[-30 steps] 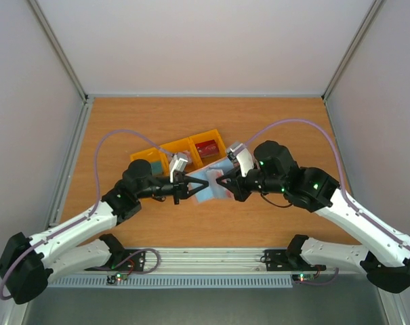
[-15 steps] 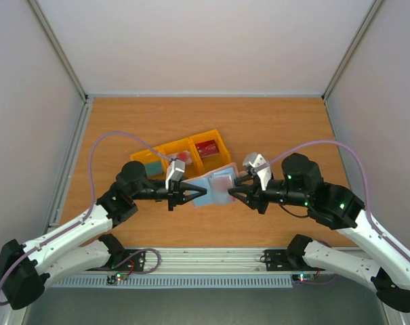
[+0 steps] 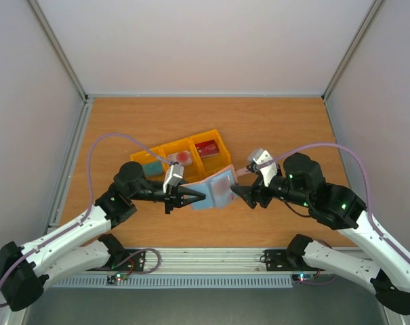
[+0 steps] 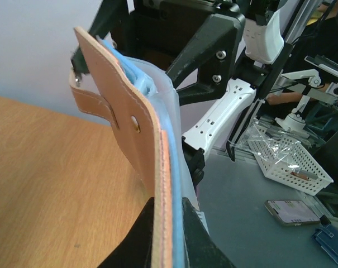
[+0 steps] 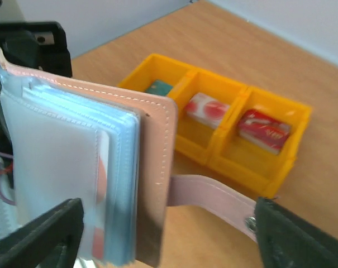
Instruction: Take the credit cards out of the card holder
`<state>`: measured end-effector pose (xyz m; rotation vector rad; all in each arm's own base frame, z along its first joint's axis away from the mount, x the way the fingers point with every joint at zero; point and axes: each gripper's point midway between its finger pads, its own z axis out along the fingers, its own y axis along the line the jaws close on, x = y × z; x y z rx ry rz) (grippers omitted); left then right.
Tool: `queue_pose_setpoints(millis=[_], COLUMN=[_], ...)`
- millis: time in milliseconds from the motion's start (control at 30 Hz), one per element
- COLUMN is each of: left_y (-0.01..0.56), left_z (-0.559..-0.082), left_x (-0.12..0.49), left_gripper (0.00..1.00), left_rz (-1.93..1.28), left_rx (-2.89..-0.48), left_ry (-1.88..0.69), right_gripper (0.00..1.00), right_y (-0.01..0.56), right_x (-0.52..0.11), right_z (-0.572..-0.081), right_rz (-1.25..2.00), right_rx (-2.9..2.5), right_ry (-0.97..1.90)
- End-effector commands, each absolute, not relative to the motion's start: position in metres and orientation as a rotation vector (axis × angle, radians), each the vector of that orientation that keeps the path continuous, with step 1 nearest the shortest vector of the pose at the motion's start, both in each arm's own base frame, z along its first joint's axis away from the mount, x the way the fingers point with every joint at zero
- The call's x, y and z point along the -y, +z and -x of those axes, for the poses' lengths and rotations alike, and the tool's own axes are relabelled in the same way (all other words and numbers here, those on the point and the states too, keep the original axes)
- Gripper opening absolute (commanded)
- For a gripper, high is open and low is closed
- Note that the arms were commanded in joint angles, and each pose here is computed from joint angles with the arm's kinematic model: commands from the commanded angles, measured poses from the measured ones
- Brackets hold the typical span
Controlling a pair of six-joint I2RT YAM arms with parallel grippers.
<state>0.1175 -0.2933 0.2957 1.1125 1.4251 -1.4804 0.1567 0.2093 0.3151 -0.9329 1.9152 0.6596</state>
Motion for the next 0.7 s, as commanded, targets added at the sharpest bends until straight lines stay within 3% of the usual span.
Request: queue_pose_setpoints(millis=[0,167,467,567,667], left_y=[0.319,0.321,0.328,0.330,0.330], left_z=[-0.109,-0.106,-0.100,-0.097,-0.096], left_x=[0.290,0.289,0.287,0.285,0.284], left_gripper=[0.00,0.00,0.00,0.00,0.00], left_rz=[-1.158,-1.180,-1.207,-1.211,-1.212], left_rx=[-1.267,-1.242,-1.203,-1.192,-1.190], left_ry=[-1.452,-1.454,-1.458,-1.457,-1.457], right_gripper=[0.93,0.99,0.97,0.85,0.61], right_y=[0.342,0.336,0.348,0.349,0.348], right_x=[-0.198,-0.200,-0.216,-0.223,-0.227], right_z=[-0.158,-0.141,-0.136,-0.132,-0.135], right_rz=[0.900,1.014,1.056,1.092,1.088], right_rx=[-1.796,-1.787,-1.807,-1.811,-1.827], right_ry=[0.619,0.658,0.884,1.012,1.108])
